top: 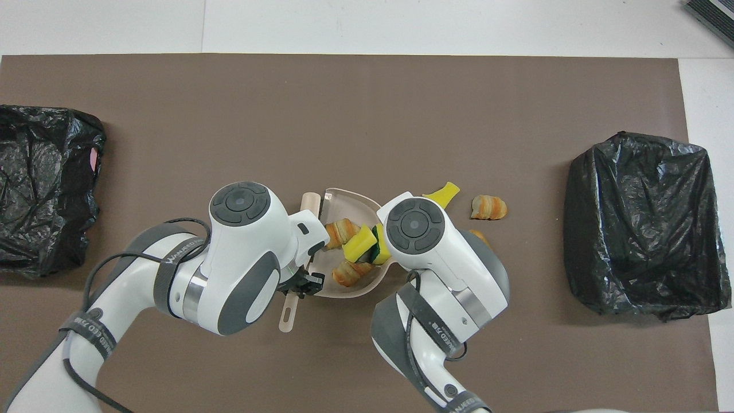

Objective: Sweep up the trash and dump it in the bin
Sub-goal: 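Sweep the gathered pieces into the dustpan with the left gripper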

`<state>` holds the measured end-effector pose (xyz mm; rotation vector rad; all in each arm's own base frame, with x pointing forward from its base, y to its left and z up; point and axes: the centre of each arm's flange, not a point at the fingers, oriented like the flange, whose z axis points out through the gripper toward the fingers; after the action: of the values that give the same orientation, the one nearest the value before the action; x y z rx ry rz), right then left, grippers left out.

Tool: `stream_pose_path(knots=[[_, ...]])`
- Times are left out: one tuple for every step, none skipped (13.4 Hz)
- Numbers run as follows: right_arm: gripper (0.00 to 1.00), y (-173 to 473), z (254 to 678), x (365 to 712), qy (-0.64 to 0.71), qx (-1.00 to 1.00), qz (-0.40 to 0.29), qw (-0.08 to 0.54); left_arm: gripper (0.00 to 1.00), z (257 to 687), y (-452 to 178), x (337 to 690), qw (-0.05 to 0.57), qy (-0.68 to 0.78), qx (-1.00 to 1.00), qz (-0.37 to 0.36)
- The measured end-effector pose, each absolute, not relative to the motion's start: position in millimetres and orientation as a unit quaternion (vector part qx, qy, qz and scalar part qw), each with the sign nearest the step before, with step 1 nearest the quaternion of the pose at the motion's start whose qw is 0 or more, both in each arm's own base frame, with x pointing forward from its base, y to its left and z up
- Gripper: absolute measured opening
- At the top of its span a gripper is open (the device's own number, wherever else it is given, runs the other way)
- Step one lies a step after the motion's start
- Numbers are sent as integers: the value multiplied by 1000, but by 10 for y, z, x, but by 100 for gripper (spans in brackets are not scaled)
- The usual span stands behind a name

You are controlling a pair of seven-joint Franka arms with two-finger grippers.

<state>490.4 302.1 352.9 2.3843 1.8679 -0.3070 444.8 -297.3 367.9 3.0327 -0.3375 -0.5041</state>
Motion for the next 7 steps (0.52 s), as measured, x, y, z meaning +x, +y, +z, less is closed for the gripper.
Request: stream_pose_path(knots=[[32, 3021, 3529, 4904, 613, 782, -101, 49, 26, 3791, -2928, 4440, 20, -104, 982, -159], [32, 3021, 3529, 4904, 613, 782, -101, 49, 26, 3924, -2878, 4413, 17, -97, 983, -158], [32, 3021, 3532, 4905, 613, 782, -100, 49, 26, 4037, -2842, 4379, 14, -84, 984, -158], [32, 3023, 3541, 4911, 612, 783, -99, 49, 26, 4128, -2815, 4339, 10, -70, 985, -160], [32, 3021, 3569, 4928, 611, 784, -96, 49, 26, 4215, -2792, 4293, 6, -59, 985, -162], [32, 3006, 3631, 4961, 608, 787, -90, 50, 26, 4297, -2775, 4250, 4, -50, 985, -162], [32, 2967, 3713, 5001, 604, 791, -82, 51, 26, 4355, -2765, 4198, 2, -39, 986, -162]])
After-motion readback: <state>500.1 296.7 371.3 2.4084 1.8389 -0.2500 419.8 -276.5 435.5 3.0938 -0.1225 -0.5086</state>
